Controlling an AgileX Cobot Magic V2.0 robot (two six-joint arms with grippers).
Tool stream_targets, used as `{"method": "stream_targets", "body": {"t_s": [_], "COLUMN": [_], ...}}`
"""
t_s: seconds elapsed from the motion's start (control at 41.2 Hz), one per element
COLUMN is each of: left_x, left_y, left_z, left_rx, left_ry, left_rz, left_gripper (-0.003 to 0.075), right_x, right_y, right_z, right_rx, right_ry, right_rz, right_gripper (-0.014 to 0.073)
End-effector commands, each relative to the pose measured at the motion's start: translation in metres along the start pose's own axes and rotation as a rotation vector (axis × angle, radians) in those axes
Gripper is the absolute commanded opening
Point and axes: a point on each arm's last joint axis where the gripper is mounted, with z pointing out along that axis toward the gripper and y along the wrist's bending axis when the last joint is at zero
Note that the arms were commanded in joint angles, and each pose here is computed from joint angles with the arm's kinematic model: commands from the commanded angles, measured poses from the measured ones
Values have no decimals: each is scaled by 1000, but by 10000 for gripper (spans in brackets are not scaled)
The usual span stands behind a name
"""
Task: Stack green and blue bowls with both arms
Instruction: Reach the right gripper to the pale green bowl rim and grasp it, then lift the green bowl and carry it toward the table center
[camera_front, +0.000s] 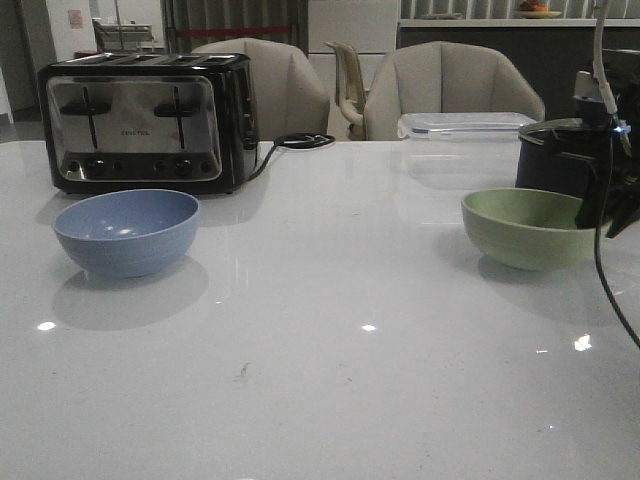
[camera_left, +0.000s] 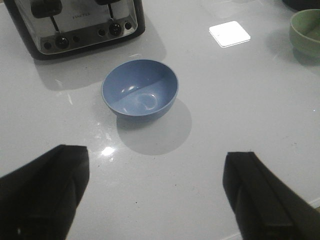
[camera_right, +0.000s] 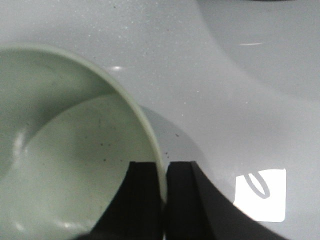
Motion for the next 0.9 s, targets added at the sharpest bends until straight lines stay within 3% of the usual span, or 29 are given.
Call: {"method": "stream_targets", "body": {"t_s": [0.0,0.243,0.509,0.679,0.873], "left_x": [-14,-14,-14,-14,-14], "left_y": [0,0,0,0,0], "left_z": [-4,-4,-4,-4,-4], "left_rx": [5,5,5,5,5], "left_ry": [-91,-93,-93,-93,-93], "left_rz": [-3,-3,-3,-3,-3], "left_gripper": [601,601,601,601,601], "right_x": [-15,-9,34,67,92], "right_y": [10,39,118,169,203], "right_z": [-38,-88,-138,-123,-89], "right_rx": [-25,-58,-167,-236,-267], "right_ry": [-123,-189,-212,-147,-80], "right_rz": [-36,-183,-435,-576,-644], "right_gripper": [40,39,39,39,39]}}
